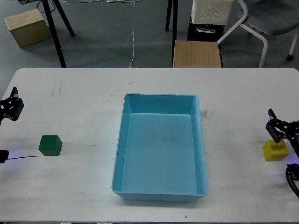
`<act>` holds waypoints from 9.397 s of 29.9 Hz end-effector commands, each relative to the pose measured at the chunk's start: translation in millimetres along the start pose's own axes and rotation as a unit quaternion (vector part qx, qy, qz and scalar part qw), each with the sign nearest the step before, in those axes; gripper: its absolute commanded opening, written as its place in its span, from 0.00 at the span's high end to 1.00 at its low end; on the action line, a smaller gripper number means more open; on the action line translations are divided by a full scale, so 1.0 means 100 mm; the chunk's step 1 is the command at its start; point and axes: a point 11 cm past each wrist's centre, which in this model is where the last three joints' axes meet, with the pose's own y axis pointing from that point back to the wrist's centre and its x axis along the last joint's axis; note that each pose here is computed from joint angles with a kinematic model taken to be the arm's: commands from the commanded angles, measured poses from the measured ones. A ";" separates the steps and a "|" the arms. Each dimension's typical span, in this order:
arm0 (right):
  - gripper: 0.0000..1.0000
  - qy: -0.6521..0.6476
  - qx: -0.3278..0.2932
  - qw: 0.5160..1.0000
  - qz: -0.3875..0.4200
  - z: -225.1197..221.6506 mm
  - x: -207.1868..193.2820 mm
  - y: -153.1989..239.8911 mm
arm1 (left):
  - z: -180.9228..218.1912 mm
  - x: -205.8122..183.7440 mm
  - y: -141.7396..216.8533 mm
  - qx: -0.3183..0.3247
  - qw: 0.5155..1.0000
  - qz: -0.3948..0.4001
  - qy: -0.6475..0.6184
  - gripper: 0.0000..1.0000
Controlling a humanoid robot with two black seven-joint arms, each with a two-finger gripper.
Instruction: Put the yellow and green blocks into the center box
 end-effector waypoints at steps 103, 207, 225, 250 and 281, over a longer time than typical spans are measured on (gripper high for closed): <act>0.02 0.968 -0.169 0.185 0.029 -1.63 -2.77 -0.02 | 0.34 -0.14 0.11 -0.029 0.999 -0.007 -0.031 0.00; 0.05 0.894 -0.399 0.153 -0.134 0.02 -0.22 0.39 | 0.37 -0.06 0.16 -0.041 0.999 0.004 -0.035 0.00; 0.11 0.892 -0.401 0.165 -0.129 0.03 -0.11 0.45 | 0.37 -0.06 0.16 -0.041 0.998 0.004 -0.036 0.00; 0.21 0.893 -0.390 0.173 -0.143 0.06 -0.14 0.45 | 0.38 -0.07 0.16 -0.041 0.998 0.004 -0.037 0.00; 0.60 0.915 -0.281 0.228 -0.177 0.09 -0.64 0.15 | 0.38 -0.08 0.15 -0.042 0.998 0.002 -0.037 0.00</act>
